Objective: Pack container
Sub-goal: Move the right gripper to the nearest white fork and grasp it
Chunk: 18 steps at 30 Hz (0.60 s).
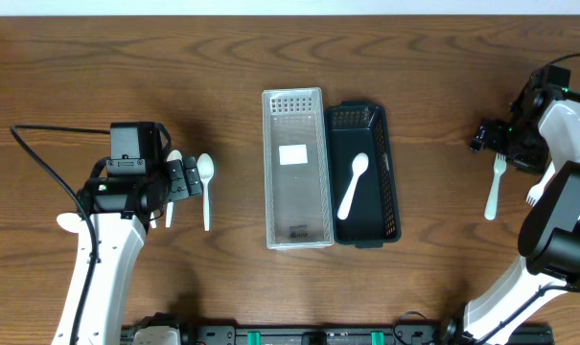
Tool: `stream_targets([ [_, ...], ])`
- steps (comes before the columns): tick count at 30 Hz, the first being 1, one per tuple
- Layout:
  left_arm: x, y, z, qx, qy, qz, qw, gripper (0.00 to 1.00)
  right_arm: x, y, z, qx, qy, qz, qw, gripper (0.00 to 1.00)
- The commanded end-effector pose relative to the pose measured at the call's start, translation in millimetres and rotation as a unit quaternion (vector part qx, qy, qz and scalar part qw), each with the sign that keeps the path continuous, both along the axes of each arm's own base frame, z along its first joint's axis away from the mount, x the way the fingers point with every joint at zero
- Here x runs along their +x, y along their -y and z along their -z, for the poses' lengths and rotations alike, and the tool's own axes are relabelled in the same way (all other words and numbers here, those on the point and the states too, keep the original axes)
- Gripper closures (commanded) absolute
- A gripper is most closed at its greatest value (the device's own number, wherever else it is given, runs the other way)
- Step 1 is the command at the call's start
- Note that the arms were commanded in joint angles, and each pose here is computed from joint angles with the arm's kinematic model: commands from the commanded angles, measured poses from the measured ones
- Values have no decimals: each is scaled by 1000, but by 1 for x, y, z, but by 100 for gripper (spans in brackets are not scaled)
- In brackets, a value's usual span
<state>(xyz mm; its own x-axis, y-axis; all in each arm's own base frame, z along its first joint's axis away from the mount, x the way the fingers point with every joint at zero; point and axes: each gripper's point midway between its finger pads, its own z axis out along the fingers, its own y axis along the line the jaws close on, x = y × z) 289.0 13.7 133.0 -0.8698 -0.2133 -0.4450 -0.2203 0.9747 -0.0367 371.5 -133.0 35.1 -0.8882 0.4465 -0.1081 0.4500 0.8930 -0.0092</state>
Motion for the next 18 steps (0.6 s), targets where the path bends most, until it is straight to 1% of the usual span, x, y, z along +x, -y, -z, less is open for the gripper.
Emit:
stream_targets([
  [1,4,0,-8,-1,10,-5,1000,2,-6,5,10,-9,-9,-20,1000,1],
  [7,4,0,-8,-1,10,-5,1000,2,-8,4,26,-7,-20,-42,999,1],
  [18,4,0,-8,-1,10,-5,1000,2,-16,5,52,14,-48,-42,998,1],
])
